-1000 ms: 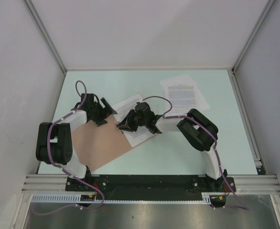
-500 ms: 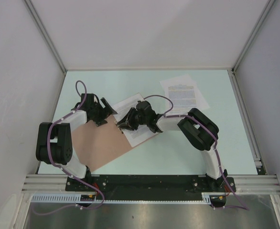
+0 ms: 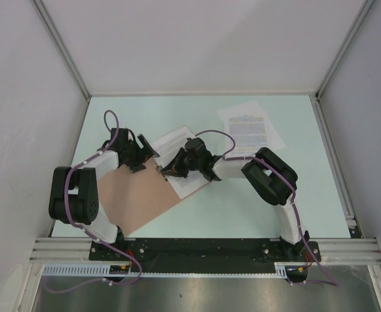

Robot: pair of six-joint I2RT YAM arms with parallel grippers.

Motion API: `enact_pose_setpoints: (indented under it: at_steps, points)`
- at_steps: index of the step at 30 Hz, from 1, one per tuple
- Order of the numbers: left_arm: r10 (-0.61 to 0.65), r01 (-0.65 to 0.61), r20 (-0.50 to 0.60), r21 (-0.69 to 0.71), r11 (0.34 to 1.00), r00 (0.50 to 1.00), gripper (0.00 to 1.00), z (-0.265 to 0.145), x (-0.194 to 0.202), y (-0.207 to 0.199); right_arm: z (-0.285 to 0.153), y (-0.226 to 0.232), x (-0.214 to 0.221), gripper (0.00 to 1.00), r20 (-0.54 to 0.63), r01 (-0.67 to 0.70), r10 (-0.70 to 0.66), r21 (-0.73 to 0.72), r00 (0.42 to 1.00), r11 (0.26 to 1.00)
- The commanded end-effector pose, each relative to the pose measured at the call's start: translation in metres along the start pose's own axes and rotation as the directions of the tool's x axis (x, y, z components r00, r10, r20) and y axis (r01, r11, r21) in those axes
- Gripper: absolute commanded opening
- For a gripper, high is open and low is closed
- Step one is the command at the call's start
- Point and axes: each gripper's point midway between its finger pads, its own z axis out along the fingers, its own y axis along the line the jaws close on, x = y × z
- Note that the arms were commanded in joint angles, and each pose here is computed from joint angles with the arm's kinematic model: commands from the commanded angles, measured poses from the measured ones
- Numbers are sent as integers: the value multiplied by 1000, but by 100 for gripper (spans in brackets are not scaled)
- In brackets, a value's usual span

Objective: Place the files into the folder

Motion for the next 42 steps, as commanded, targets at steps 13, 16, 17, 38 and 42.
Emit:
enact_pose_setpoints:
  at_steps: [13,16,17,38,42]
  points:
    - [2,0,14,-88,996,1000,80,1,31,29,-4,-64,-22,0,24,271,-285,243,958,932]
    - [9,-9,5,-109,994,1000,81,3,32,34,-10,-94,-31,0,19,324,-352,351,936,879]
    - [13,-12,6,-108,994,1000,81,3,31,34,-12,-103,-32,0,8,332,-363,384,932,862]
    - [146,-149,46,55,987,988,75,-31,51,-28,-27,-172,-37,0,3,310,-381,574,925,758]
    - [136,-139,75,35,990,988,61,-42,72,-10,-28,-169,-35,0,-5,328,-392,557,920,763]
